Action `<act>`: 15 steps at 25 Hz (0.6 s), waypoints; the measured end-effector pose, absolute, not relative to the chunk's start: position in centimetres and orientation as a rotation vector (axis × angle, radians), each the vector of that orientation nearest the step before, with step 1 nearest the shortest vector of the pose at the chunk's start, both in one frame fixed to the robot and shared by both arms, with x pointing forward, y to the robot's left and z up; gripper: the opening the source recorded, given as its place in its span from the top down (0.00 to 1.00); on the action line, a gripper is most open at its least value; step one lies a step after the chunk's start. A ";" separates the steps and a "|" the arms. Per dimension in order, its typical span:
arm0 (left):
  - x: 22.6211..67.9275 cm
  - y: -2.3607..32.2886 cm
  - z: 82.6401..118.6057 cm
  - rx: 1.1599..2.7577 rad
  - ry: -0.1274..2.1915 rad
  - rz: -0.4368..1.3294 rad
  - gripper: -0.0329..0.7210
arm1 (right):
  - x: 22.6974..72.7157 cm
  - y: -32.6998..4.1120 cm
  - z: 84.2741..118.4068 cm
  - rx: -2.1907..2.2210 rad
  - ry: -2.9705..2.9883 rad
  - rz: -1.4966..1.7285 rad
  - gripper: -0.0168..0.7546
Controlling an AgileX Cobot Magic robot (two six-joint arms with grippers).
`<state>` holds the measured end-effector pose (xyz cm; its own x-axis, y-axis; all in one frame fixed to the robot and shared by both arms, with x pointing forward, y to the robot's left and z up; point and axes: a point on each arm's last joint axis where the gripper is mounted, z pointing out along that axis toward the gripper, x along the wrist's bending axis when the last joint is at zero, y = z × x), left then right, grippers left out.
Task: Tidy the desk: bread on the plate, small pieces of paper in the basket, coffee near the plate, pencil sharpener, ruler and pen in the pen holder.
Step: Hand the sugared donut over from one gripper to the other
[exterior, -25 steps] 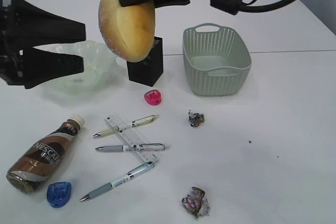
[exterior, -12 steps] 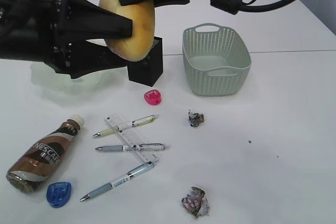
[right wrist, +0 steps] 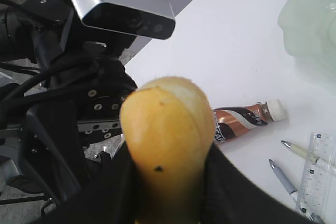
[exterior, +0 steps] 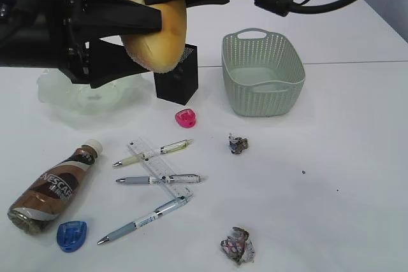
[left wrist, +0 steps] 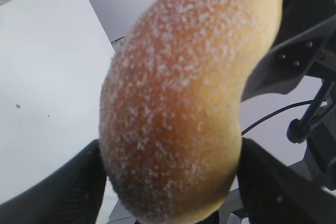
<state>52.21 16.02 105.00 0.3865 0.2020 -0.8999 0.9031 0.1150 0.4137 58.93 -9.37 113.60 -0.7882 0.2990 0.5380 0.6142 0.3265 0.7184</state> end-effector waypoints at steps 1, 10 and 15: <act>52.2 16.0 105.0 1.385 1.087 -0.699 0.21 | 58.9 -9.4 113.6 -0.818 -2.289 -1.446 0.70; 52.3 14.7 104.2 1.389 1.078 -0.737 0.23 | 58.9 -9.4 113.5 -0.811 -2.300 -1.435 0.70; 52.3 14.4 104.1 1.390 1.067 -0.724 0.31 | 58.9 -9.5 113.5 -0.811 -2.307 -1.428 0.70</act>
<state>52.31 14.45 104.10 0.3896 0.1829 -0.9026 0.9063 0.0984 0.4111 58.90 -9.50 113.46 -0.7921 0.3016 0.5307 0.6095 0.3434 0.7146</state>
